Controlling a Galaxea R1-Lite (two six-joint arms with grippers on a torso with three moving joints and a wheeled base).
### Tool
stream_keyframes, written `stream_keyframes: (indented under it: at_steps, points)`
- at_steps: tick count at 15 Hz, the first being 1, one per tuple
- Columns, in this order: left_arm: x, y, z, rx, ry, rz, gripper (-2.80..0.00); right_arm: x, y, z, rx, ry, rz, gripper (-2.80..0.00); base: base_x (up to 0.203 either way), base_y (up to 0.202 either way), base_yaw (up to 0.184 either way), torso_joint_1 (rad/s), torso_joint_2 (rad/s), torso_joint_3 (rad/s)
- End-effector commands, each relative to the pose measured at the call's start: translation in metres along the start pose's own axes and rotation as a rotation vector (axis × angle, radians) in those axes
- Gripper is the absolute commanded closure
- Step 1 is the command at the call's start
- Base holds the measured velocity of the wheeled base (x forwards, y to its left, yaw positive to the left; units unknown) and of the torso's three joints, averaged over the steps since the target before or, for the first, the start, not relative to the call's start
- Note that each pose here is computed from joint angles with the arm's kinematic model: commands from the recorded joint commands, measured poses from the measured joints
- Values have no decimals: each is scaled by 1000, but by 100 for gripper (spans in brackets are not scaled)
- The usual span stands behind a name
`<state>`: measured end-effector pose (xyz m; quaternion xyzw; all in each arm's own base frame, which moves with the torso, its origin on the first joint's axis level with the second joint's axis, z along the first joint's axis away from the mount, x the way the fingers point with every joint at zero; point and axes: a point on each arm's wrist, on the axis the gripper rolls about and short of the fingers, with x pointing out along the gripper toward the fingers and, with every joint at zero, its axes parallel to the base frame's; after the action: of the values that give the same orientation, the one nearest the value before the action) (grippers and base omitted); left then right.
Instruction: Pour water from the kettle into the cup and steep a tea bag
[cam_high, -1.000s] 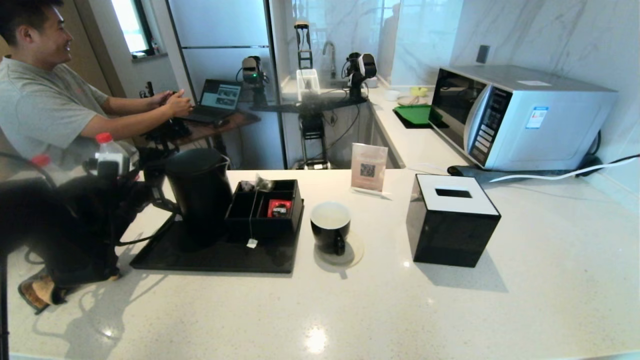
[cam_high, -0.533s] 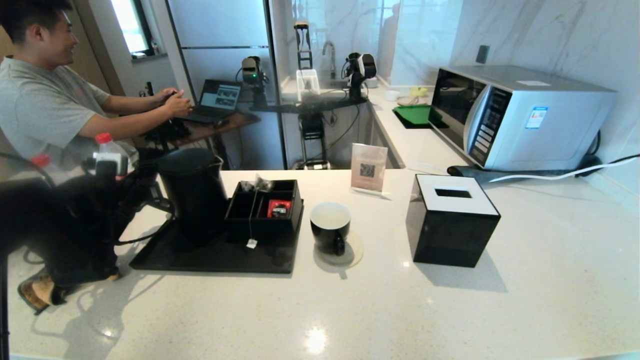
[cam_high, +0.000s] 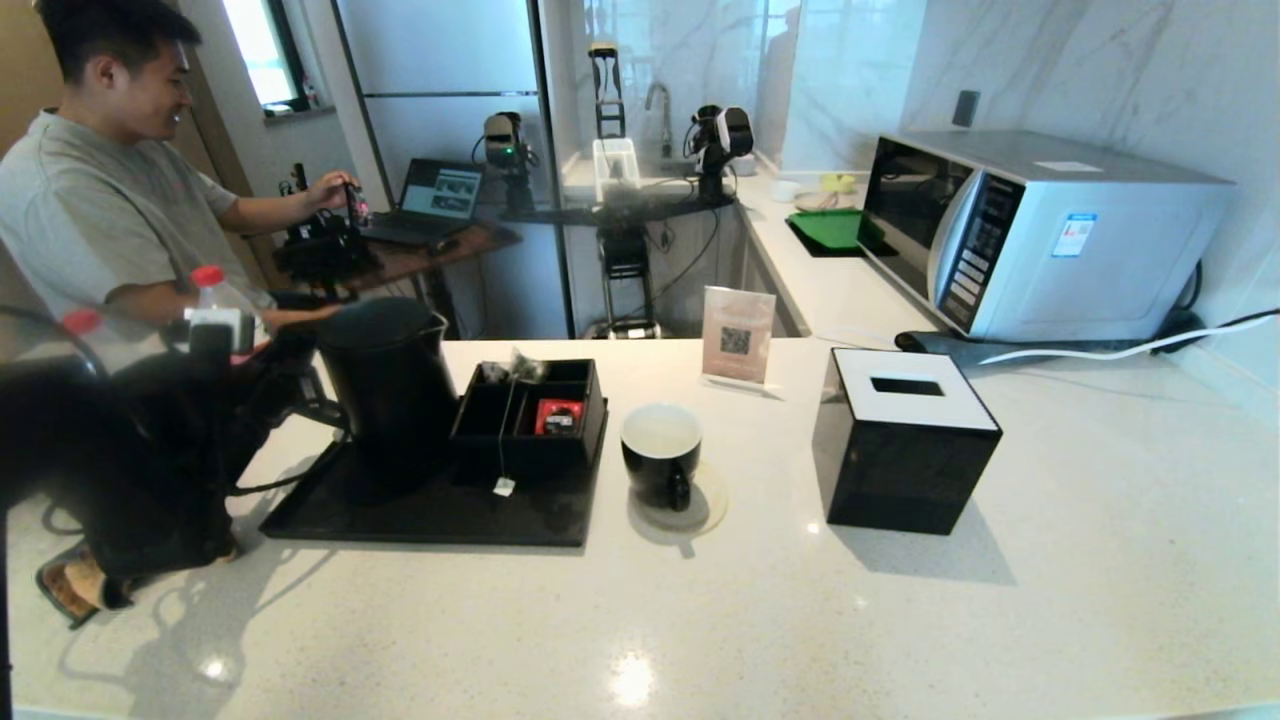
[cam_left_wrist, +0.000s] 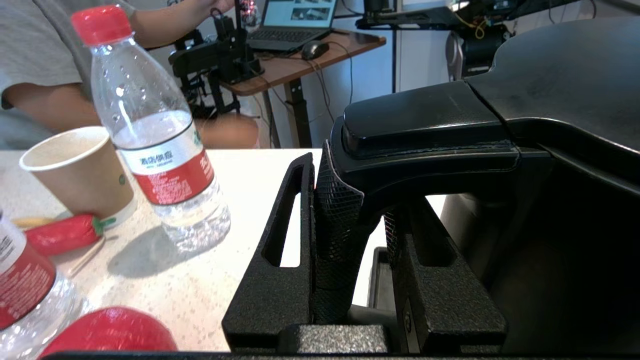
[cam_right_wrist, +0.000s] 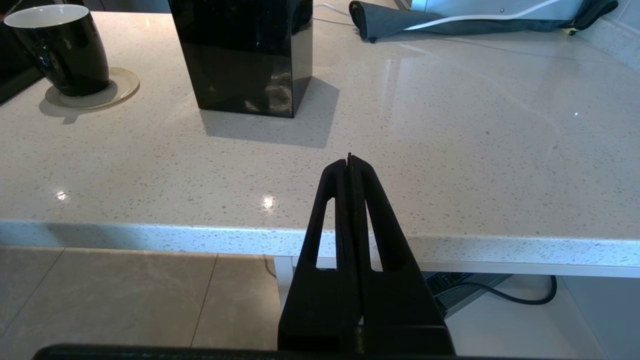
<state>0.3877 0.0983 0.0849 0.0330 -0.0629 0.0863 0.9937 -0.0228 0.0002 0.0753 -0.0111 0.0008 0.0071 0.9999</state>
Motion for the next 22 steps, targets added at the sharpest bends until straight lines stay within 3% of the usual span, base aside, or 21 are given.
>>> stream_keyframes:
  at_steps: [1, 6, 12, 22]
  points:
    - [-6, 0, 12, 3, -49, 8, 0, 0, 0, 0, -1, 0, 1, 0, 0, 0, 0, 0, 0, 0]
    - [-19, 1, 20, 1, -35, 63, 0, 0, 0, 0, -1, 0, 1, 0, 0, 0, 0, 0, 0, 0]
    - [-33, 1, 27, 0, -17, 72, 0, 0, 0, 0, -1, 0, 1, 0, 0, 0, 0, 0, 0, 0]
    - [-59, -20, 24, -28, 64, 75, 0, 0, 0, 0, -1, 0, 1, 0, 0, 0, 0, 0, 0, 0]
